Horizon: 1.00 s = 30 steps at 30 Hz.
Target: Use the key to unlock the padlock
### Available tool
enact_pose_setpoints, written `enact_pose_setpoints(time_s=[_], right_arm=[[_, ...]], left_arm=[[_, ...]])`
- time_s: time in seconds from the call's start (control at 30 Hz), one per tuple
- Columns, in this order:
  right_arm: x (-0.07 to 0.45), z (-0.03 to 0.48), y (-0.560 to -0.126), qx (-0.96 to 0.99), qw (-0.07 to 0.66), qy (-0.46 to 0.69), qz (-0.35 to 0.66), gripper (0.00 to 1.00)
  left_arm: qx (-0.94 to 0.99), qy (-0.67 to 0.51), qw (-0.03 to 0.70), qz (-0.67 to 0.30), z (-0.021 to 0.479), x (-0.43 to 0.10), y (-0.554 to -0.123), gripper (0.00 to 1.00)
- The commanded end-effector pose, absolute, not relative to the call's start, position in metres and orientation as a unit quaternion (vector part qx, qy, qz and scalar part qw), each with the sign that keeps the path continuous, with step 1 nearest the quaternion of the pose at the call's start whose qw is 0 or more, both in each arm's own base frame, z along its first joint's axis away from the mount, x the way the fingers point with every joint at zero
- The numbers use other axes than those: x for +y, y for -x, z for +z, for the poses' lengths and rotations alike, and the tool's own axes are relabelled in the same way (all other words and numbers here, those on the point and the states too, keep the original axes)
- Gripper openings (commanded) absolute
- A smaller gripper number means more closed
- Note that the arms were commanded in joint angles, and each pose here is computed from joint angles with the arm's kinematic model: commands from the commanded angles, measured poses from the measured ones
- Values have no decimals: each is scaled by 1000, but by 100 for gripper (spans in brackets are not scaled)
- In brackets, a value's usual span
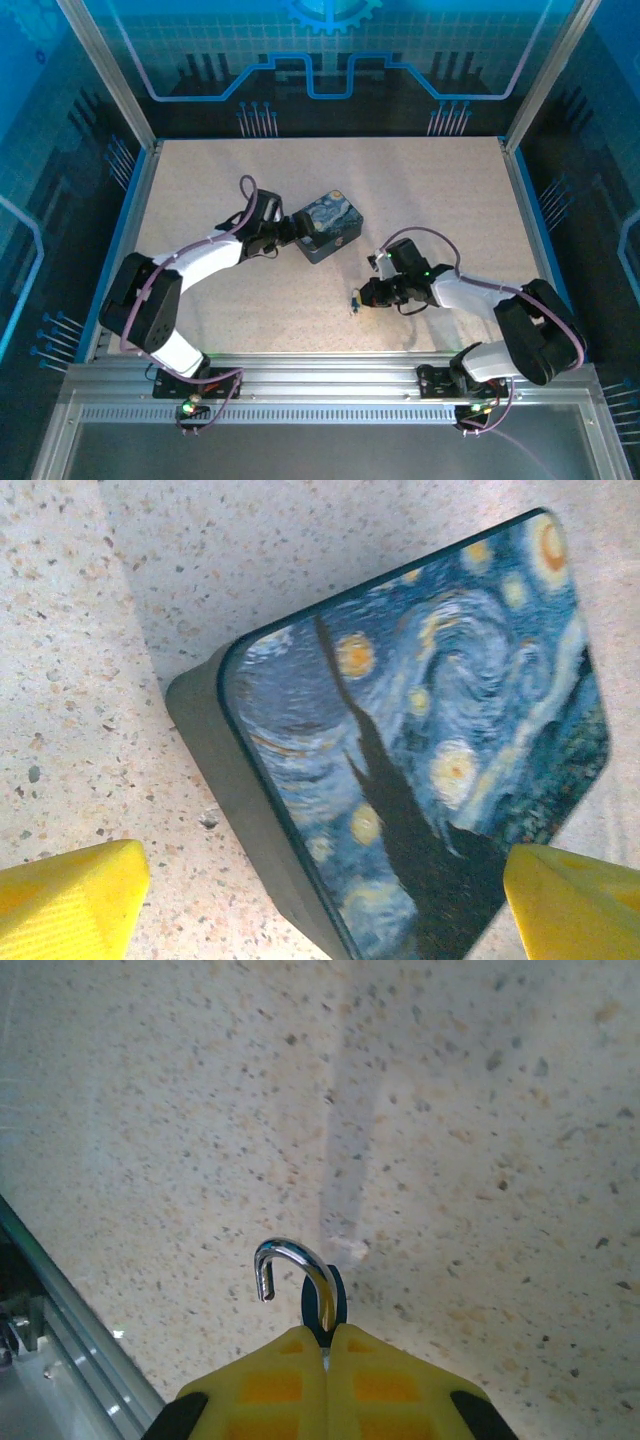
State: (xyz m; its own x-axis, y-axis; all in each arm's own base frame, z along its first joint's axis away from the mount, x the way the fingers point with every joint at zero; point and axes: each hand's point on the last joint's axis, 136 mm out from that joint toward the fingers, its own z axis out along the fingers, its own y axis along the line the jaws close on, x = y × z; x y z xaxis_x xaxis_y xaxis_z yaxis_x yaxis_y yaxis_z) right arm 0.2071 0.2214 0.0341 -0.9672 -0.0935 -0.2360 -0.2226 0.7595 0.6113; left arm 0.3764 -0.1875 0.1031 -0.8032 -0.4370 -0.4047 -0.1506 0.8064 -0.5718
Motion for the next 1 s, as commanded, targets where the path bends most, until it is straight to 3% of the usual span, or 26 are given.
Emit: enact_pose_setpoints(time_s=[0.0,0.3,0.43,0.73,0.97], right_arm=[[227,31,-206,929,95,98,344,1],[212,41,-218,936,127,93,315,27],[202,58,-230,934,159,90,308,32],[140,123,-282,917,337,69,202,55],[57,152,-310,888,452,-3,86,84]], left_arm=[[907,151,294,-261,126,-177,-376,94],[893,150,343,-251,162,-151,-366,98],[885,159,366,-240,176,-133,-360,99],[866,200,421,-180,187,-70,-347,99],[852,195,480,-80,187,-23,-341,99]])
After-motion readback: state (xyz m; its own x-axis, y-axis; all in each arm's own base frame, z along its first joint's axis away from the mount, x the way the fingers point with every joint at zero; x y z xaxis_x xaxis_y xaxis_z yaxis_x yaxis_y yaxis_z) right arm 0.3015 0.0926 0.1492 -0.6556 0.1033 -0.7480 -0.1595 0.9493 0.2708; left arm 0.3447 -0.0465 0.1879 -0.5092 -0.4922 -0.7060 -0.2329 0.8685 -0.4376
